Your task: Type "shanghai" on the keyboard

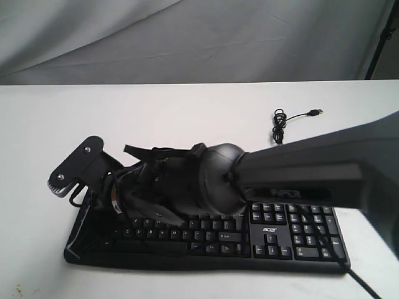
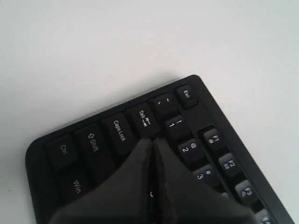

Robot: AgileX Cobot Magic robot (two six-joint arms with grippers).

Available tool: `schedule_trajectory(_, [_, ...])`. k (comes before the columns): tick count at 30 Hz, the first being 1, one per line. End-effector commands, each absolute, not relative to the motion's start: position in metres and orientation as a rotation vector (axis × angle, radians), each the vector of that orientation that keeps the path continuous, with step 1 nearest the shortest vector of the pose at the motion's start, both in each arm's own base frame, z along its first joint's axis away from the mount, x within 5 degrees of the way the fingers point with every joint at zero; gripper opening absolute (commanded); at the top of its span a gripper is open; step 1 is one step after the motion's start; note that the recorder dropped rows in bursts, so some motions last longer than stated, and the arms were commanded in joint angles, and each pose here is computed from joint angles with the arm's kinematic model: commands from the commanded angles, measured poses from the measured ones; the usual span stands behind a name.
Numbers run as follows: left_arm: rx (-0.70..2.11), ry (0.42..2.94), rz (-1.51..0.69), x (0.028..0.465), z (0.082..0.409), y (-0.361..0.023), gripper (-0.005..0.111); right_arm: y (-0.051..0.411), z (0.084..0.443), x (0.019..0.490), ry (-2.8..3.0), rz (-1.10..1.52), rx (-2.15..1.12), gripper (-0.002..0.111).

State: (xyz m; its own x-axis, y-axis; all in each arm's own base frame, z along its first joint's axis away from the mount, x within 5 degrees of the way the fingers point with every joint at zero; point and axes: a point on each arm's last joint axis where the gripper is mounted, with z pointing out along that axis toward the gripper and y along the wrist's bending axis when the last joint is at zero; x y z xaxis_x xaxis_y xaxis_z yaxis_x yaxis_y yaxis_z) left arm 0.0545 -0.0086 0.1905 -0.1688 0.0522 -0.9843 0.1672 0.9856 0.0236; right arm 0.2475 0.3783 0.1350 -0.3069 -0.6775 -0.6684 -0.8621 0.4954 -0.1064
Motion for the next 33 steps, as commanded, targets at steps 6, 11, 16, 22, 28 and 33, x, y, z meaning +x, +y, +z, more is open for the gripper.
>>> schedule_trajectory(6, [0.165, 1.738, -0.107, 0.054, 0.19, -0.009, 0.0, 0.386, 0.129, 0.246, 2.079, 0.368, -1.266, 0.0])
schedule_trajectory(11, [0.165, 1.738, -0.107, 0.054, 0.19, -0.009, 0.0, 0.386, 0.127, 0.246, 2.082, 0.366, -1.269, 0.0])
schedule_trajectory(16, [0.165, 1.738, -0.107, 0.054, 0.19, -0.009, 0.0, 0.387, 0.116, 0.246, 2.102, 0.371, -1.267, 0.0])
schedule_trajectory(22, [0.165, 1.738, -0.107, 0.054, 0.19, -0.009, 0.0, 0.387, 0.113, 0.246, 2.113, 0.366, -1.269, 0.0])
schedule_trajectory(28, [0.165, 1.738, -0.107, 0.054, 0.19, -0.009, 0.0, 0.386, 0.118, 0.246, 2.114, 0.359, -1.269, 0.0])
schedule_trajectory(33, [0.165, 1.738, -0.107, 0.054, 0.19, -0.009, 0.0, 0.349, 0.15, 0.241, 2.117, 0.344, -1.228, 0.0])
